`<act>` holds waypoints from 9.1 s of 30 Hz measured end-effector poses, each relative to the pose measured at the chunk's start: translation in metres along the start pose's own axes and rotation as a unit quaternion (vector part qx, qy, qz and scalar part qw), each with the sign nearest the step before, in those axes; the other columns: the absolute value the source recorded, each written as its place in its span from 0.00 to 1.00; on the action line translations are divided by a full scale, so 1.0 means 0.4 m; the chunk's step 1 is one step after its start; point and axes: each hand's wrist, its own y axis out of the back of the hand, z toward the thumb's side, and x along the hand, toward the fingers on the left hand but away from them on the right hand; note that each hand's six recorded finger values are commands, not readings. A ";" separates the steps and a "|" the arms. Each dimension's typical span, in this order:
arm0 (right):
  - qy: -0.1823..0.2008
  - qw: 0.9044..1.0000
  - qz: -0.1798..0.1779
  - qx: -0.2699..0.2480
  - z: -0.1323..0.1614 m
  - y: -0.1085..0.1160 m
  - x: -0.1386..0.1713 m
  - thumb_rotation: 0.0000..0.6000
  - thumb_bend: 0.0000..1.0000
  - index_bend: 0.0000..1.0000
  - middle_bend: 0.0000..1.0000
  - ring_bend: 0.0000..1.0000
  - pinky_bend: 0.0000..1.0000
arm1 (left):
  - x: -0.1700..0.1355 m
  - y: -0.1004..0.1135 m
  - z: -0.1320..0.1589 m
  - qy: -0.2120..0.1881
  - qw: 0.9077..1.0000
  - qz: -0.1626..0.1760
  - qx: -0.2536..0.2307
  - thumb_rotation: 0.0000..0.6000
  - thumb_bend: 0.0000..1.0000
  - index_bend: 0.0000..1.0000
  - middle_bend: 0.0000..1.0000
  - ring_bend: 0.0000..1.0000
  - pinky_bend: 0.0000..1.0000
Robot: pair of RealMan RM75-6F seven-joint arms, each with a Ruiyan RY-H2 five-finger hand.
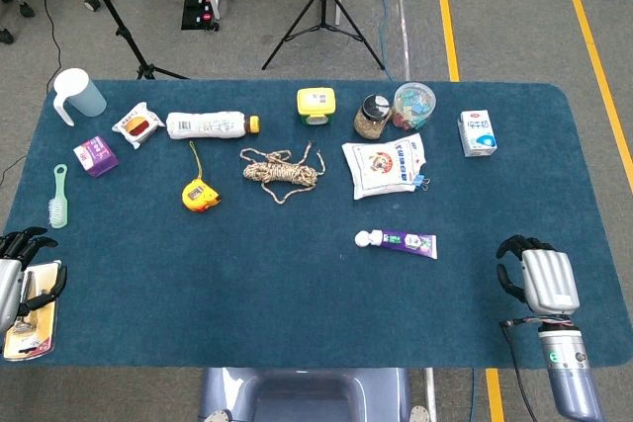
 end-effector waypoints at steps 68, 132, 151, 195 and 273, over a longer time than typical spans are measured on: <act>0.038 0.987 0.152 0.034 0.270 -0.240 -0.221 1.00 0.36 0.29 0.16 0.16 0.15 | 0.081 0.058 0.030 -0.028 0.999 0.023 0.019 0.54 0.40 0.32 0.24 0.22 0.24; 0.047 0.984 0.159 0.060 0.290 -0.248 -0.298 1.00 0.36 0.35 0.23 0.22 0.18 | 0.063 0.053 -0.010 -0.009 1.000 0.019 0.012 0.54 0.40 0.32 0.24 0.22 0.24; 0.043 0.982 0.174 0.056 0.327 -0.270 -0.322 1.00 0.36 0.45 0.31 0.28 0.24 | 0.053 0.052 -0.032 0.000 1.000 0.017 0.012 0.54 0.40 0.32 0.24 0.21 0.24; 0.111 0.977 0.118 -0.137 0.308 -0.206 -0.262 1.00 0.43 0.68 0.78 0.79 0.91 | 0.078 0.073 0.068 -0.057 0.998 0.021 0.012 0.53 0.39 0.32 0.24 0.21 0.24; 0.166 0.894 0.161 -0.383 0.435 -0.126 -0.120 1.00 0.45 0.71 0.78 0.80 0.92 | 0.354 -0.138 0.831 -0.304 0.869 -0.373 -0.118 0.05 0.39 0.03 0.10 0.10 0.24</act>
